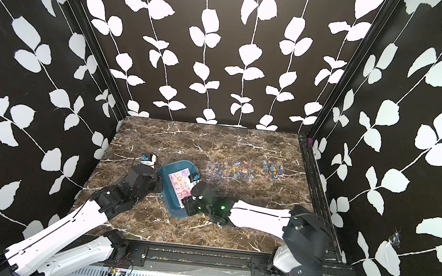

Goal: Take the stickers out of the storage box
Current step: Pick up the sticker from the storage box.

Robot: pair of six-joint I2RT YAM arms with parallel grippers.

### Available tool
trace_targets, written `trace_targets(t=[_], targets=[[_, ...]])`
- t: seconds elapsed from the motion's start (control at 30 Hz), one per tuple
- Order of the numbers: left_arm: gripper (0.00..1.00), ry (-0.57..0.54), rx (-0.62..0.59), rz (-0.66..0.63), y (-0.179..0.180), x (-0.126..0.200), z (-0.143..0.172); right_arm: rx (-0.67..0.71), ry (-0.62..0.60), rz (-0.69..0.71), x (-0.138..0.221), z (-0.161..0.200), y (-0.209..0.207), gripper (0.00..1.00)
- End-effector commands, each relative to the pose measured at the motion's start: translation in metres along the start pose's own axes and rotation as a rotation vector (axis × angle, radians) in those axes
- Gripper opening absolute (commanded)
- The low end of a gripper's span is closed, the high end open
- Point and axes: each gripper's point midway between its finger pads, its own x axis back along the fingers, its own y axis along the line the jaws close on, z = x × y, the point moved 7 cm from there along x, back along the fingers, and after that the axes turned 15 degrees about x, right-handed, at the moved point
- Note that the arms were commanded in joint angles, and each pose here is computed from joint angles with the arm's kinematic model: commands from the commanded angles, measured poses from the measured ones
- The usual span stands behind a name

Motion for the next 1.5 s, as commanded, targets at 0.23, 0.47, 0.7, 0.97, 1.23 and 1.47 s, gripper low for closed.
trace_targets(t=[0.23,0.47,0.7,0.97,1.23,1.47], targets=[[0.0,0.001,0.004,0.04,-0.002,0.005,0.001,0.102,-0.007,0.491,-0.035,-0.019,-0.01,0.58],[0.0,0.021,-0.003,0.036,-0.001,-0.001,0.007,0.029,0.007,0.286,-0.062,-0.01,0.003,0.44],[0.0,0.014,0.005,0.036,-0.002,-0.001,0.006,-0.107,0.005,0.099,-0.073,-0.003,-0.009,0.0],[0.0,0.008,-0.004,0.008,0.002,0.0,0.005,-0.193,-0.001,-0.099,-0.077,-0.004,-0.004,0.0],[0.0,0.015,-0.024,-0.024,0.003,-0.003,0.006,-0.313,-0.053,-0.281,-0.068,-0.003,0.003,0.0],[0.0,0.012,-0.048,-0.09,0.008,-0.004,0.004,-0.314,-0.05,-0.332,-0.052,-0.002,0.006,0.0]])
